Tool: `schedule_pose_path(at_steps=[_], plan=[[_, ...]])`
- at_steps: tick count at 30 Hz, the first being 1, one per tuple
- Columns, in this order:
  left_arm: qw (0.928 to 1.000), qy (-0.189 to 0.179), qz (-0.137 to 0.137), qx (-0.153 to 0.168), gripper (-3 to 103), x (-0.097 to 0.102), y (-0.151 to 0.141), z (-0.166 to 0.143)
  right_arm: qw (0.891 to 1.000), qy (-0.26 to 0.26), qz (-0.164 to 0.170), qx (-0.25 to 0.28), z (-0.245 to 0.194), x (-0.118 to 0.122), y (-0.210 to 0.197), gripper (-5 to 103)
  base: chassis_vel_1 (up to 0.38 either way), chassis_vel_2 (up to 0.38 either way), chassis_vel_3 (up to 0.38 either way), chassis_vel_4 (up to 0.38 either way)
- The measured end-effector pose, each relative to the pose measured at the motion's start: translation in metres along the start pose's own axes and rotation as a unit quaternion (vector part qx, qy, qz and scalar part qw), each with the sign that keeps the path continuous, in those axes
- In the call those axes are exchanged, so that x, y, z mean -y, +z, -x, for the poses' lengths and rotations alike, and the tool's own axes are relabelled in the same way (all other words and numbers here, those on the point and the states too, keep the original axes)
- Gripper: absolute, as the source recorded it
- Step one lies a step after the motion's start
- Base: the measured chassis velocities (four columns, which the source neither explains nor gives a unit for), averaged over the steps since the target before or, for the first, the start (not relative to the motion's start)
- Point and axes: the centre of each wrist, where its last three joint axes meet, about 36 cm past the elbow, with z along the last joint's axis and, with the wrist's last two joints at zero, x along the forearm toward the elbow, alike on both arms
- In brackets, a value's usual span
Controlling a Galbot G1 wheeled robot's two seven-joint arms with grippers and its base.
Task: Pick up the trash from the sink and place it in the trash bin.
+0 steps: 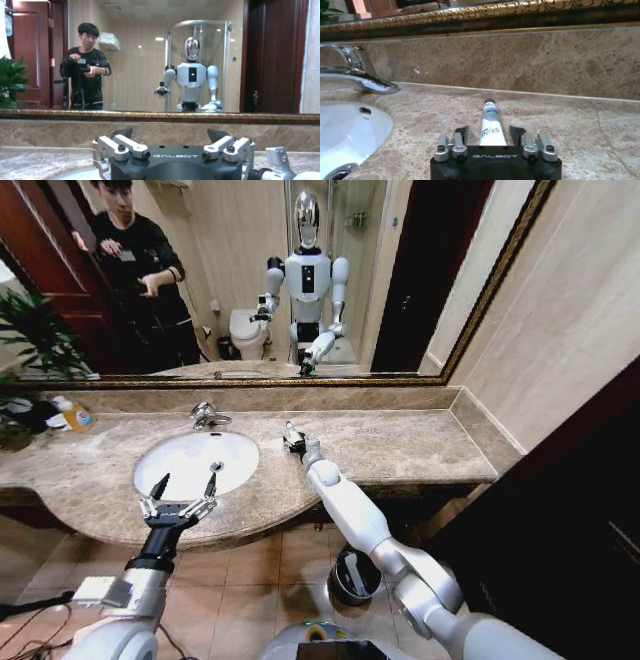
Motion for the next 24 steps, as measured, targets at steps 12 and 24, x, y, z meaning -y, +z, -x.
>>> schedule_pose_path(at_steps=[12, 24], plan=[[1.0000, 0.000, 0.000, 0.000, 100, 0.000, 0.000, 0.000, 1.000, 0.001, -0.006, 0.002, -0.004, 0.001, -0.001, 28, 0.000, 0.000, 0.000, 0.000], [1.0000, 0.000, 0.000, 0.000, 100, 0.000, 0.000, 0.000, 0.999, -0.005, -0.009, 0.052, -0.049, 0.019, -0.028, 1, 0.000, 0.000, 0.000, 0.000]])
